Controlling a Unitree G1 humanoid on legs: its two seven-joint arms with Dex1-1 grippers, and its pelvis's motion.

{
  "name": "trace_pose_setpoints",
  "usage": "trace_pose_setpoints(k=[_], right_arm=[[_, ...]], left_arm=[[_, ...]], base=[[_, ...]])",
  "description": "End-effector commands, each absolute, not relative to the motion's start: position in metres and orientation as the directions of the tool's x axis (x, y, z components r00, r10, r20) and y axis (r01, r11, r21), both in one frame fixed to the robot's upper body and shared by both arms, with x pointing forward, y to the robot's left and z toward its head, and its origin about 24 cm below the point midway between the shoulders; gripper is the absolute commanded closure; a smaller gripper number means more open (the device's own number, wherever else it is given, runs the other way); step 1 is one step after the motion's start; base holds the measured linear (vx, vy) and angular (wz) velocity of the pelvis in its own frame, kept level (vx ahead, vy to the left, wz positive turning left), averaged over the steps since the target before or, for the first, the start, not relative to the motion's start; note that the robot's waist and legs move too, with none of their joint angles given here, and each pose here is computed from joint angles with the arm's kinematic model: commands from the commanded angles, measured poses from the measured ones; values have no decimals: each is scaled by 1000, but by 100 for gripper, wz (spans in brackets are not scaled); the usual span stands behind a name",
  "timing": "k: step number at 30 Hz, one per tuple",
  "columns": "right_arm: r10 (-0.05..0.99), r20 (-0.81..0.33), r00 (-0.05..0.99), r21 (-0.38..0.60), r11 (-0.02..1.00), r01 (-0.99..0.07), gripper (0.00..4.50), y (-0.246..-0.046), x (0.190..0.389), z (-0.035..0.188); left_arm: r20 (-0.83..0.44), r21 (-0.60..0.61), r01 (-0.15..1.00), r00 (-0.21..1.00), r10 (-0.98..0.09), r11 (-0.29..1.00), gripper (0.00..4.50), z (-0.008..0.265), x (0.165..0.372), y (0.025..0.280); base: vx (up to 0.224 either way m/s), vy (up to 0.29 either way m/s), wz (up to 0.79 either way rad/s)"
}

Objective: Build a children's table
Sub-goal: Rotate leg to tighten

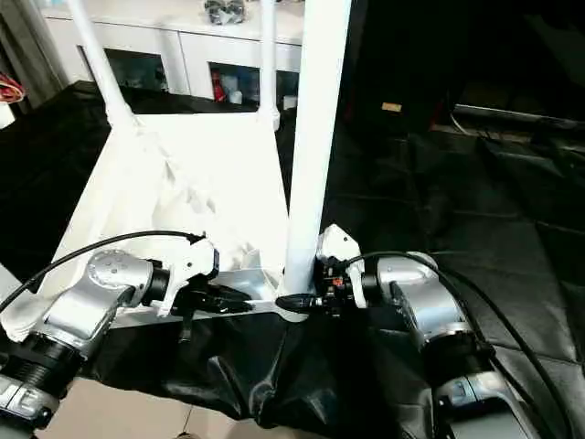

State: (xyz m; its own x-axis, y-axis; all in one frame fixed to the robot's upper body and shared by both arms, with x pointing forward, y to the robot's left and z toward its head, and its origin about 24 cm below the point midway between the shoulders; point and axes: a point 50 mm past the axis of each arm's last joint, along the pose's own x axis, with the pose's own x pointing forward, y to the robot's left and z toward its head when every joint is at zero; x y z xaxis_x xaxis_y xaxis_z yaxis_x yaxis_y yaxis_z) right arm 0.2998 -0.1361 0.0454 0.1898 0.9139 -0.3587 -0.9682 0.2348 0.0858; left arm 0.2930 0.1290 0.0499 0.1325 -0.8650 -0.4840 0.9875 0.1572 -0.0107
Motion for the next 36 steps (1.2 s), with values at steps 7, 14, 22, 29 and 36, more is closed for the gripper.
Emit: trace_pose_setpoints(k=[7,14,22,29,36], right_arm=[[700,-326,635,98,694,-714,183,-91,324,18],[677,-287,678,111,727,-678,183,-64,327,21],[743,-228,629,115,662,-740,77,-56,329,32],[855,-251,454,54,481,-875,44,-87,323,39],[928,-284,240,62,268,-962,44,-113,310,48]], left_arm=[[-369,104,921,387,-845,376,450,64,315,87],[-343,125,883,466,-816,451,450,63,319,68],[-328,138,903,429,-842,406,450,66,315,63],[-343,131,948,318,-884,290,450,67,304,86],[-382,119,970,241,-892,211,450,68,300,103]], base=[[0,0,0],[0,0,0],[0,0,0],[0,0,0],[0,0,0]])
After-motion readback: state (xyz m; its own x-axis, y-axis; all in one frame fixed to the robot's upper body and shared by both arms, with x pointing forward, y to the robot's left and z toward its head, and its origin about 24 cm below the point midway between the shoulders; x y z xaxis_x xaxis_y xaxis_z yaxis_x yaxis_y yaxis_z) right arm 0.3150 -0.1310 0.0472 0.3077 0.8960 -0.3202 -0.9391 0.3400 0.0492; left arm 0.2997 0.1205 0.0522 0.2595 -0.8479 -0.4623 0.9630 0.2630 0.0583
